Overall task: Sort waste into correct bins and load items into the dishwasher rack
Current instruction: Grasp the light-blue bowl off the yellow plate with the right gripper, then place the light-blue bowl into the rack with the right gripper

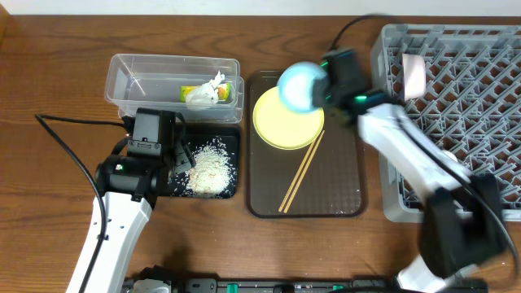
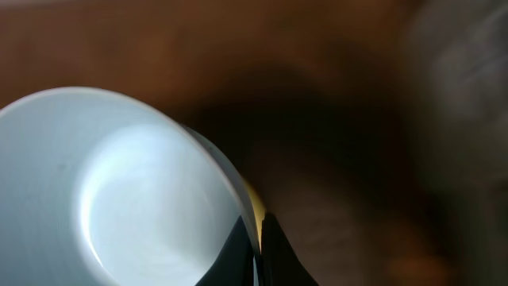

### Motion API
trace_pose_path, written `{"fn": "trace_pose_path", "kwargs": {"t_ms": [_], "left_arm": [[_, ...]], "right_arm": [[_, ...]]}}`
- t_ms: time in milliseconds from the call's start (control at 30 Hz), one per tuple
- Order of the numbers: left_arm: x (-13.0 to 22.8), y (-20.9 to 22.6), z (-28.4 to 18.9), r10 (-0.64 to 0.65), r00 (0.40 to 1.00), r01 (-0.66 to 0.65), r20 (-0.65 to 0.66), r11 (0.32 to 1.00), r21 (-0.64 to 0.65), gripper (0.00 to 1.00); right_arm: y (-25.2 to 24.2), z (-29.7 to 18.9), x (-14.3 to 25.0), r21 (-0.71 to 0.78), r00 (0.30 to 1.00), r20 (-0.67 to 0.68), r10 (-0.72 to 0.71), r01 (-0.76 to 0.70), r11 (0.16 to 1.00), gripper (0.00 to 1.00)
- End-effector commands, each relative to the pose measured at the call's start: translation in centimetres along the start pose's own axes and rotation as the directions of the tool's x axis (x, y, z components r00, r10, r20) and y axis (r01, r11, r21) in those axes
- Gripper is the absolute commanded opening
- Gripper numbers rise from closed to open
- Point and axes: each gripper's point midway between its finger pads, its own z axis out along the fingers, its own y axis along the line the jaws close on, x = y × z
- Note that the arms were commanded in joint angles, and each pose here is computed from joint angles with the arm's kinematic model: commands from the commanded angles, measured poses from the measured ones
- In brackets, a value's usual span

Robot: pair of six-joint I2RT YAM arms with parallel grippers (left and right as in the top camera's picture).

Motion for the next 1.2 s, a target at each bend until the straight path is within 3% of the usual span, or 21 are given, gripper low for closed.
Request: {"fn": "trace_pose_path", "kwargs": {"t_ms": [0, 133, 267, 567, 767, 1167], "left_arm": [[0.2, 0.7, 0.4, -0.012, 1.000, 0.011, -0.002, 0.999, -0.032, 0.73], [0.2, 0.7, 0.4, -0.012, 1.000, 0.012, -0.002, 0.999, -0.032, 0.73], [0.2, 0.7, 0.4, -0.012, 1.000, 0.011, -0.002, 0.999, -0.032, 0.73], [0.2, 0.7, 0.4, -0.012, 1.000, 0.012, -0.002, 0.999, -0.032, 0.73], [0.2, 0.7, 0.4, -0.012, 1.000, 0.012, -0.003, 0.999, -0.032, 0.73], [0.2, 0.7, 0.4, -0.012, 1.000, 0.012, -0.003, 0.999, -0.032, 0.73]], "right_arm": [[-6.9, -4.9, -6.3, 0.280, 0.972, 0.186, -0.141, 0.086, 0.956, 0.02], [-13.3, -8.3, -10.6, 0.528, 0.927, 0.232, -0.296, 0.135, 0.838, 0.01], [-19.0, -10.5, -13.6, 0.728, 0.870, 0.115, -0.480, 0.255, 0.636, 0.01], [-28.7, -10.3, -15.1, 0.851, 0.815, -0.132, -0.565, 0.386, 0.358, 0.01], [-32.3, -6.6, -13.2, 0.845, 0.824, -0.206, -0.528, 0.422, 0.328, 0.01], [-33.8, 0.0, -10.2, 0.839, 0.826, -0.236, -0.512, 0.439, 0.322, 0.01]]}}
